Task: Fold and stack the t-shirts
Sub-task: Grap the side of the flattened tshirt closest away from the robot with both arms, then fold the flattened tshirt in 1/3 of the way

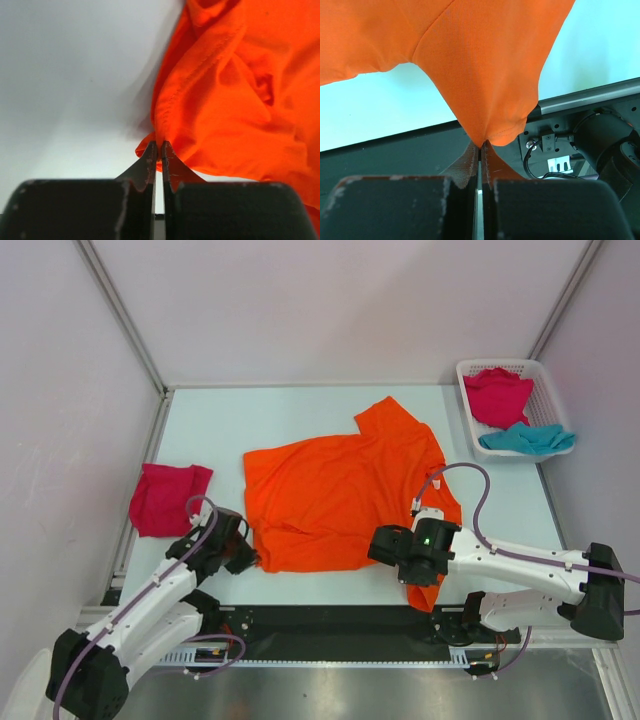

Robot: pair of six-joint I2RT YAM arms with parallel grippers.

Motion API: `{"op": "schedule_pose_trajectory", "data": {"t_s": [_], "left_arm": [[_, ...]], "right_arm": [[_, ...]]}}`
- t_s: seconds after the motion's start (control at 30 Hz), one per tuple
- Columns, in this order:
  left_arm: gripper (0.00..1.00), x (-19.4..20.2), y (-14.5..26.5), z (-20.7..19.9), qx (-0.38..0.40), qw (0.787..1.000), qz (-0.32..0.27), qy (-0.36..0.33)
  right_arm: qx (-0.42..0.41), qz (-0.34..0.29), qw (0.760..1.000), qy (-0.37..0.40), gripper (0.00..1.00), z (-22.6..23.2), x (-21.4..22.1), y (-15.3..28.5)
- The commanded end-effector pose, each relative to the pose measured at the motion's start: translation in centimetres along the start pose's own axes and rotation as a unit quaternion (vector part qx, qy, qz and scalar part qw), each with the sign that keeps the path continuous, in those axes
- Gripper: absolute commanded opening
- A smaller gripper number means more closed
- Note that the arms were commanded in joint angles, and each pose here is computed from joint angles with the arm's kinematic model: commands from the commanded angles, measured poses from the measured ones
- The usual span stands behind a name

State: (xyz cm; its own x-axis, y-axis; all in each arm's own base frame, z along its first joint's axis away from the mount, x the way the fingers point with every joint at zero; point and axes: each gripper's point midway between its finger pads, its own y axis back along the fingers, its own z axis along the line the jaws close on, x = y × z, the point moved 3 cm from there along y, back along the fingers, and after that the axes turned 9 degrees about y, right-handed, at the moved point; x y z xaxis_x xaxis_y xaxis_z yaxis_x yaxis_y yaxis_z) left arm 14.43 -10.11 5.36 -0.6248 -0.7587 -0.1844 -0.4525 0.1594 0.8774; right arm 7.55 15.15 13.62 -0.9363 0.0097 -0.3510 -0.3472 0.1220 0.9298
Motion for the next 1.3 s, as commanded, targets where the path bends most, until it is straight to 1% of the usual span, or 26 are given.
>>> {"op": "schedule_pose_trajectory", "data": {"t_s": [0.0,0.03,0.1,0.23,0.43,0.57,0.7,0.73,0.77,0.8,0.83,0.87,0.9,0.93,0.97,1.0,1.03,1.07,1.1,1.13,1.2,1.27], "left_arm": [[0.03,-0.5,2.1,-2.7,0.054,0.998,-0.003,-0.016],[0.00,-0.9,3.0,-3.5,0.066,0.998,-0.009,-0.020],[0.00,-1.3,3.8,-3.5,0.063,0.998,-0.020,-0.023],[0.00,-2.1,6.2,-4.8,0.085,0.995,-0.036,-0.025],[0.00,-2.6,8.7,-4.8,0.093,0.994,-0.051,-0.026],[0.00,-2.7,9.5,-4.2,0.086,0.994,-0.059,-0.024],[0.01,-3.3,10.1,-4.4,0.089,0.993,-0.075,-0.025],[0.01,-3.4,10.0,-4.5,0.085,0.993,-0.077,-0.027],[0.02,-3.7,10.1,-4.8,0.087,0.992,-0.083,-0.028],[0.02,-4.0,10.3,-5.2,0.091,0.991,-0.090,-0.032],[0.02,-4.4,10.2,-5.5,0.086,0.992,-0.092,-0.031],[0.02,-4.8,10.2,-6.1,0.095,0.990,-0.099,-0.029],[0.03,-5.1,10.2,-6.4,0.099,0.989,-0.100,-0.035],[0.03,-5.8,9.9,-6.7,0.094,0.990,-0.104,-0.026],[0.03,-6.4,9.8,-7.4,0.105,0.988,-0.110,-0.024],[0.03,-6.9,9.7,-7.8,0.109,0.987,-0.112,-0.028],[0.03,-7.5,9.2,-8.0,0.102,0.989,-0.108,-0.021],[0.03,-8.1,9.0,-8.6,0.106,0.987,-0.115,-0.020],[0.03,-8.7,9.1,-9.1,0.110,0.986,-0.121,-0.023],[0.03,-9.4,8.4,-9.3,0.096,0.988,-0.121,-0.020],[0.03,-10.5,7.6,-10.2,0.092,0.988,-0.124,-0.021],[0.03,-11.5,7.1,-10.8,0.092,0.987,-0.134,-0.015]], "right_arm": [[0.046,0.001,0.999,0.007,0.00,-2.4,0.1,0.6],[0.046,0.000,0.999,0.008,0.00,-2.4,0.0,0.7],[0.048,-0.001,0.999,0.006,0.00,-2.6,0.0,0.9],[0.051,-0.002,0.999,0.006,0.00,-3.0,-0.1,1.3],[0.039,0.003,0.999,0.004,0.00,-3.2,0.3,2.0],[0.041,0.001,0.999,0.007,0.00,-3.0,0.3,2.0],[0.055,-0.020,0.998,0.024,0.00,-2.8,-1.0,1.9],[0.055,-0.022,0.998,0.015,0.00,-2.6,-1.7,1.7],[0.055,-0.024,0.998,0.027,0.00,-2.6,-2.4,1.7],[0.052,-0.030,0.998,0.024,0.00,-2.6,-3.2,1.7],[0.037,-0.038,0.999,-0.002,0.00,-2.2,-4.8,1.4],[0.021,-0.047,0.999,0.010,0.00,-2.1,-6.0,1.7],[0.001,-0.053,0.999,0.006,0.00,-1.9,-6.9,1.8],[-0.025,-0.071,0.997,-0.012,0.00,-1.1,-8.7,1.7],[-0.023,-0.077,0.996,-0.038,0.00,-1.9,-10.4,1.4],[-0.022,-0.085,0.996,-0.022,0.00,-2.1,-11.8,1.4],[-0.022,-0.095,0.995,-0.026,0.00,-2.2,-13.1,1.1],[-0.005,-0.093,0.995,-0.041,0.00,-3.2,-14.4,0.6],[-0.002,-0.100,0.995,-0.026,0.00,-3.4,-15.6,0.7],[0.004,-0.094,0.995,-0.018,0.00,-3.1,-16.5,-0.2],[-0.001,-0.085,0.996,-0.017,0.00,-3.5,-18.3,-0.9],[-0.002,-0.073,0.997,-0.012,0.00,-3.0,-19.4,-2.7]]}}
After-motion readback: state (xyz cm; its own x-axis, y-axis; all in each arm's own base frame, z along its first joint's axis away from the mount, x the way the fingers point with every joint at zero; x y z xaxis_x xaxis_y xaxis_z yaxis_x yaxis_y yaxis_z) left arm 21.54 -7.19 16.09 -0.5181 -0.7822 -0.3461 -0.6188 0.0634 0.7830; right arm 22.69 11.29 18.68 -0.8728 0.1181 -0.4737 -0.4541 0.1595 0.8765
